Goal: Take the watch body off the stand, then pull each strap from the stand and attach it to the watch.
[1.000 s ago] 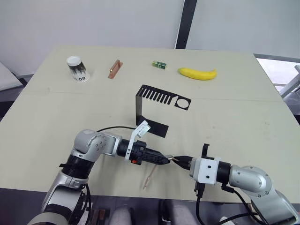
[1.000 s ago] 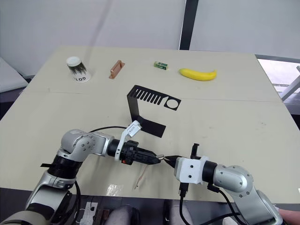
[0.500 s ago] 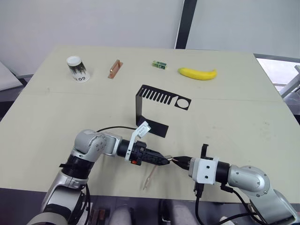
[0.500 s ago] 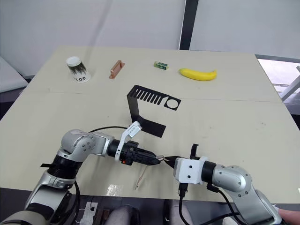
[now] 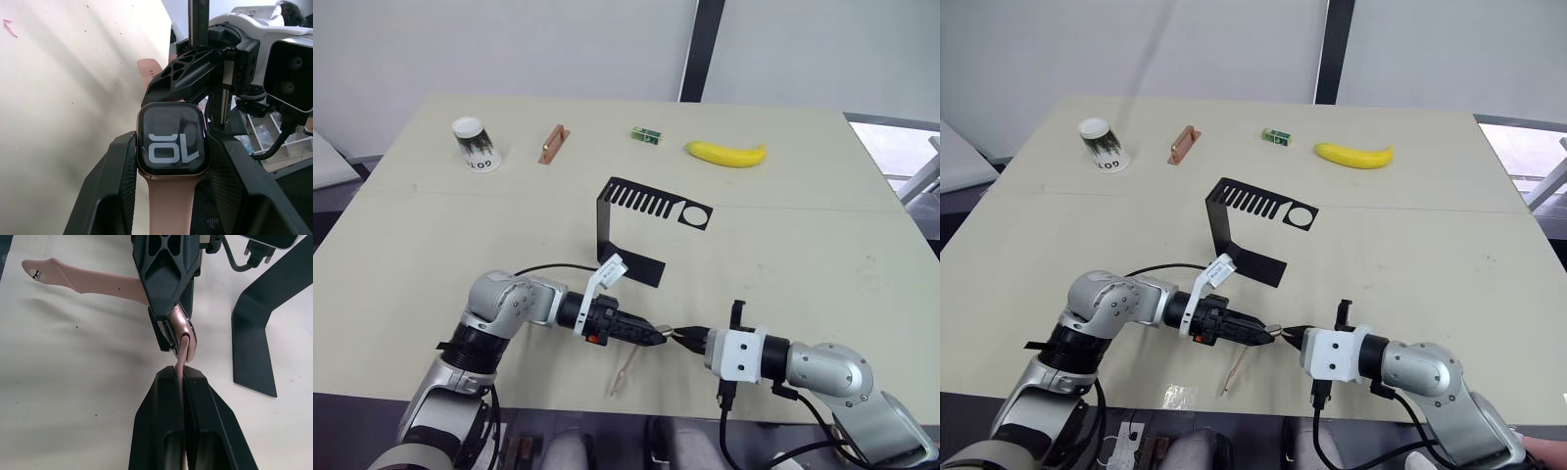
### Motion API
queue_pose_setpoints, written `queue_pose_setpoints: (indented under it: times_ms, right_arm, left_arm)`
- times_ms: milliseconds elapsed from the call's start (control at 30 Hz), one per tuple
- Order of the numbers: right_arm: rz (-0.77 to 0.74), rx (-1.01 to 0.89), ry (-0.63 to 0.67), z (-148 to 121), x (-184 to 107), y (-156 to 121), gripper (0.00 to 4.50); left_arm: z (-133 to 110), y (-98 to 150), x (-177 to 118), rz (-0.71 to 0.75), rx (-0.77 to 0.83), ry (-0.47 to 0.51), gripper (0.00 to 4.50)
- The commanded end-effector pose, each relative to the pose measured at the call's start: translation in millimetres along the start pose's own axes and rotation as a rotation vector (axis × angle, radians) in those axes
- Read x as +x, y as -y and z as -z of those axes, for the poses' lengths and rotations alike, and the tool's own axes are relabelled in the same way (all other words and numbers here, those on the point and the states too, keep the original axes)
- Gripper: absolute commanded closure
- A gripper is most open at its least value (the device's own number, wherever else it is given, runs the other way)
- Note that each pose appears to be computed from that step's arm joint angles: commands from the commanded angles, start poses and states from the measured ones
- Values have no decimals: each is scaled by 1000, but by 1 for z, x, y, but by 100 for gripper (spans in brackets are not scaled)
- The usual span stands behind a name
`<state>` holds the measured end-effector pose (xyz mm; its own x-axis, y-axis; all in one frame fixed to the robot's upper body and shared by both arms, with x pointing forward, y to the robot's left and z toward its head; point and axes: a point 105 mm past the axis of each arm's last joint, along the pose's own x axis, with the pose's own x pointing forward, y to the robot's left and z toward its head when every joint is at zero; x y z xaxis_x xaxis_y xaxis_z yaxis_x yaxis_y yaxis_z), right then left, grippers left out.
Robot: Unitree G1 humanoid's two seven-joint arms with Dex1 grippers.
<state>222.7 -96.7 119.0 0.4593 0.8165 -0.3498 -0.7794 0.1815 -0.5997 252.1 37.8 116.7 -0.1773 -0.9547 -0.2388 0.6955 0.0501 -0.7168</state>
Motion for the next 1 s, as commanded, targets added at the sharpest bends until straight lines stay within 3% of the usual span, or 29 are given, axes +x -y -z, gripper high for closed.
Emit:
queue_pose_setpoints:
  times_ms: [33, 533, 633, 733, 867, 1000]
  right_arm:
    - [-14, -55, 109, -30, 4, 0, 450]
    - [12, -6, 133, -39, -3, 7, 450]
    - [-14, 4, 101, -33, -17, 0, 353]
    - [-34, 8, 80, -29, -30, -5, 201]
    - [9, 23, 58, -14, -63, -6, 1]
    - [80, 90, 100, -10, -87, -9, 1]
  left_arm:
    - [3, 28, 23, 158, 69, -61, 290]
    - [3, 21, 19, 115, 76, -50, 290]
    - [-1, 13, 7, 61, 148, -22, 290]
    - [-4, 10, -3, 39, 261, -3, 290]
    - [-15, 4, -27, -35, 711, 71, 290]
    - [-14, 9, -36, -57, 1163, 45, 290]
